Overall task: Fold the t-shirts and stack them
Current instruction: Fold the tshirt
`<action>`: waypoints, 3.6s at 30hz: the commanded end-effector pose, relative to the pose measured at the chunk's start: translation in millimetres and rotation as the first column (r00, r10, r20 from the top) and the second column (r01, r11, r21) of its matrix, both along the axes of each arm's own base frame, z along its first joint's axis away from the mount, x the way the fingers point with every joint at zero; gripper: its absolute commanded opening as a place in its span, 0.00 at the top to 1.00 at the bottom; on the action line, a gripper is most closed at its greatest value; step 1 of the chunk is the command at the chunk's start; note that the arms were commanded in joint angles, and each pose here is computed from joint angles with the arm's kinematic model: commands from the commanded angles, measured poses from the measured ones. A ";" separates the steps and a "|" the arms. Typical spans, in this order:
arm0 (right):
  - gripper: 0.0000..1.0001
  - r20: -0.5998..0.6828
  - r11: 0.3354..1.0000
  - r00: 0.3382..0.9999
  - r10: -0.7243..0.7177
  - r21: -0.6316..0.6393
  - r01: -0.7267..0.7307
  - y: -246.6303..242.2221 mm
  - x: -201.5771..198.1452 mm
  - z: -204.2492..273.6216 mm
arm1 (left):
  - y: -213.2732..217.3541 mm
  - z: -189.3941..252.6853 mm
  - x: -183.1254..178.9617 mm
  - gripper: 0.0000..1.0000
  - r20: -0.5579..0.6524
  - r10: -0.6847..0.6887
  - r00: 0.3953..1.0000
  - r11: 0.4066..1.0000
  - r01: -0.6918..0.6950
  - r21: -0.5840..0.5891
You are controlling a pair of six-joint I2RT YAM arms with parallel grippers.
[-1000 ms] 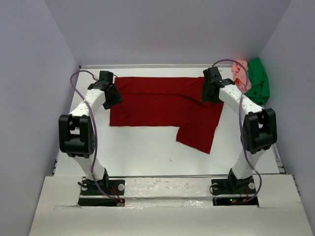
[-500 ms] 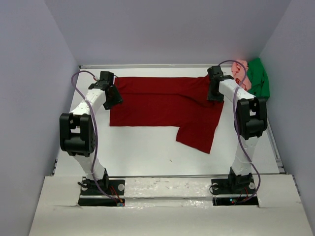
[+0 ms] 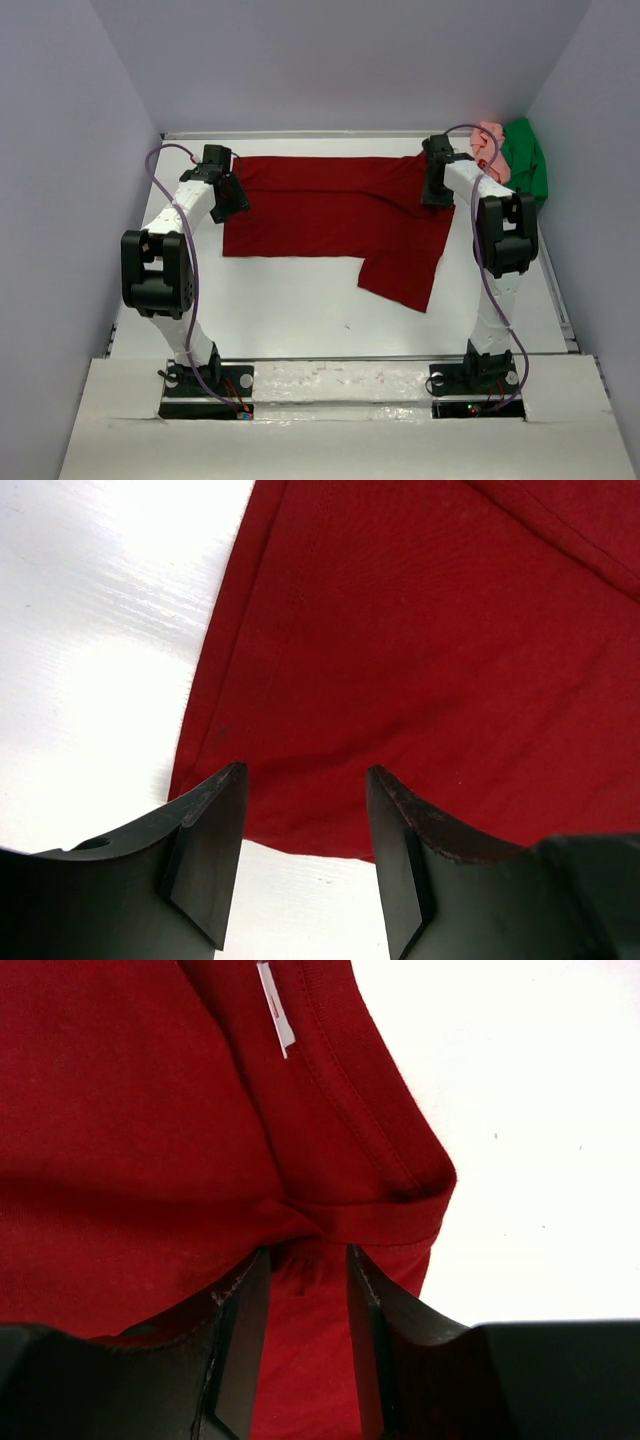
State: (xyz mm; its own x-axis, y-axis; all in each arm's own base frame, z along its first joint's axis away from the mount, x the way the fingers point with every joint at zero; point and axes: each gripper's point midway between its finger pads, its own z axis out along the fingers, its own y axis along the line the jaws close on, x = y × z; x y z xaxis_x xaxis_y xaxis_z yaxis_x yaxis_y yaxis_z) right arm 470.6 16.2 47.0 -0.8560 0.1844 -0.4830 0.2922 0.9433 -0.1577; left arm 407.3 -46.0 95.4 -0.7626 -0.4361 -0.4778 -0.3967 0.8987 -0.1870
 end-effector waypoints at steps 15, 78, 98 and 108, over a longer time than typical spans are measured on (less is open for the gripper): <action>1.00 0.050 1.000 0.999 -0.010 0.001 0.010 -5.2 15.7 9.2 | -0.8 23.0 7.4 0.40 0.059 -0.019 0.998 1.000 0.019 -0.008; 1.00 0.310 0.945 0.918 0.248 0.131 -0.300 41.3 41.4 145.3 | -439.7 9.3 47.0 0.51 0.534 -0.591 0.604 0.275 0.774 -0.570; 1.00 0.299 0.942 0.920 0.253 0.138 -0.305 41.8 35.4 137.7 | -444.3 -10.1 54.6 0.51 0.513 -0.565 0.646 0.311 0.743 -0.593; 1.00 0.314 0.944 0.915 0.254 0.126 -0.305 40.1 33.7 142.9 | -442.6 -18.3 57.6 0.51 0.487 -0.564 0.668 0.338 0.724 -0.601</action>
State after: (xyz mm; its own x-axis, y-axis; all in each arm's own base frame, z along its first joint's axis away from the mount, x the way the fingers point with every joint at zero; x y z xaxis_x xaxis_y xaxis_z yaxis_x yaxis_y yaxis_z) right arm 501.1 57.7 156.1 -0.7716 0.0599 -0.6333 0.0362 0.9981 0.0502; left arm 462.4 -482.0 62.1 -0.9163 -0.0805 -0.3923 0.3272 0.4140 -0.8494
